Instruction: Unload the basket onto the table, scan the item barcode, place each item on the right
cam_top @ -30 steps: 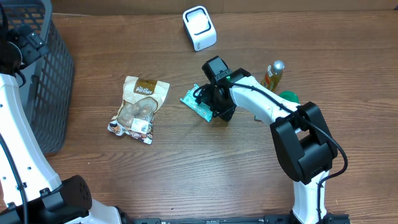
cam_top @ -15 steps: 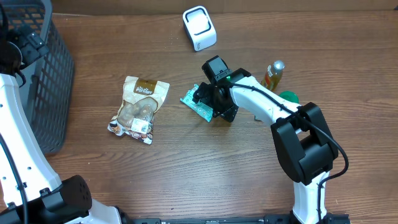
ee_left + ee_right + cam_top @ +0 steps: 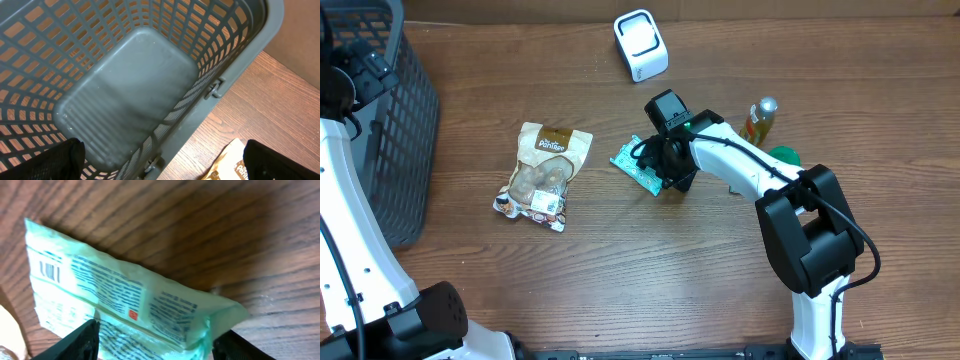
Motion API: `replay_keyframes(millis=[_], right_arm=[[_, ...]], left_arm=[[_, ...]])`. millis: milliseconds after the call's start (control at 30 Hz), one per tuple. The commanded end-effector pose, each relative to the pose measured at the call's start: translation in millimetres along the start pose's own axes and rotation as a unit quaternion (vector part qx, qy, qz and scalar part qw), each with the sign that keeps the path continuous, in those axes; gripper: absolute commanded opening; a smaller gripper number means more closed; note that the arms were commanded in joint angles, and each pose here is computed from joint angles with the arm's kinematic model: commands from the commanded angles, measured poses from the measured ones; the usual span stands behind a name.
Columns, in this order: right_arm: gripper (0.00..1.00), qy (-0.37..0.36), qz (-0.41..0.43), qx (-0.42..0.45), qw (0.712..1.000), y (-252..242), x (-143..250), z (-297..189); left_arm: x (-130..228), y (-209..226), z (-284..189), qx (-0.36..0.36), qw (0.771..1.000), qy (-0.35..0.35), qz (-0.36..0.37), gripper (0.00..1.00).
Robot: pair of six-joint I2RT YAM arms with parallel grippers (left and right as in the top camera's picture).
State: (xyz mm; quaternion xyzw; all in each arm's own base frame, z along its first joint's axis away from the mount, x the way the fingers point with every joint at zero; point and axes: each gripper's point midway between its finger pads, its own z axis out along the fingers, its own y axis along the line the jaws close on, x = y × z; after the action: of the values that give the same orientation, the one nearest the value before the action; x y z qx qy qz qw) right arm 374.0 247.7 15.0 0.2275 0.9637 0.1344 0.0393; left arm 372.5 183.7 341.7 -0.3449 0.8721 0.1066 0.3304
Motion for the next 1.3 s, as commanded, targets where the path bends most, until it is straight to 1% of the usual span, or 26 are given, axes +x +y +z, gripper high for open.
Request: replay_keyframes(millis=[0, 67, 167, 467, 500, 667, 867, 933, 1033, 1167, 1267], right_arm=[[0.65, -0.01, 0.018, -0.005, 1.0, 2, 0, -5], [0.63, -0.009, 0.037, -0.005, 0.999, 2, 0, -5], [0.61, -0.009, 0.038, -0.005, 0.999, 2, 1, -5], [0.61, 0.002, 0.041, 0.013, 0.999, -6, 6, -5], [0.58, 0.002, 0.041, 0.014, 0.999, -7, 6, -5], [0.52, 0.002, 0.042, 0.015, 0.999, -7, 7, -5], [0.38, -0.002, 0.041, 0.017, 0.999, -8, 5, -5], [0.32, -0.006, 0.039, 0.019, 0.999, -9, 4, -5], [0.27, -0.009, 0.039, 0.021, 0.999, -9, 3, -5], [0.12, -0.013, 0.036, 0.015, 0.999, -6, 1, -5], [0.07, -0.014, 0.023, 0.012, 1.0, -5, 1, -5]], left_arm=[[-3, -1, -1, 0.001, 1.0, -0.005, 0.009, 0.99], [-3, -1, -1, 0.001, 1.0, -0.005, 0.009, 1.0], [-3, -1, -1, 0.001, 1.0, -0.005, 0.009, 1.0], [-3, -1, -1, 0.001, 1.0, -0.005, 0.009, 1.0], [-3, -1, -1, 0.001, 1.0, -0.005, 0.009, 1.0], [-3, -1, -1, 0.001, 1.0, -0.005, 0.009, 1.0], [-3, -1, -1, 0.001, 1.0, -0.005, 0.009, 1.0], [-3, -1, -1, 0.001, 1.0, -0.005, 0.009, 1.0], [-3, -1, -1, 0.001, 1.0, -0.005, 0.009, 1.0], [-3, -1, -1, 0.001, 1.0, -0.005, 0.009, 0.99], [-3, -1, -1, 0.001, 1.0, -0.005, 0.009, 1.0]])
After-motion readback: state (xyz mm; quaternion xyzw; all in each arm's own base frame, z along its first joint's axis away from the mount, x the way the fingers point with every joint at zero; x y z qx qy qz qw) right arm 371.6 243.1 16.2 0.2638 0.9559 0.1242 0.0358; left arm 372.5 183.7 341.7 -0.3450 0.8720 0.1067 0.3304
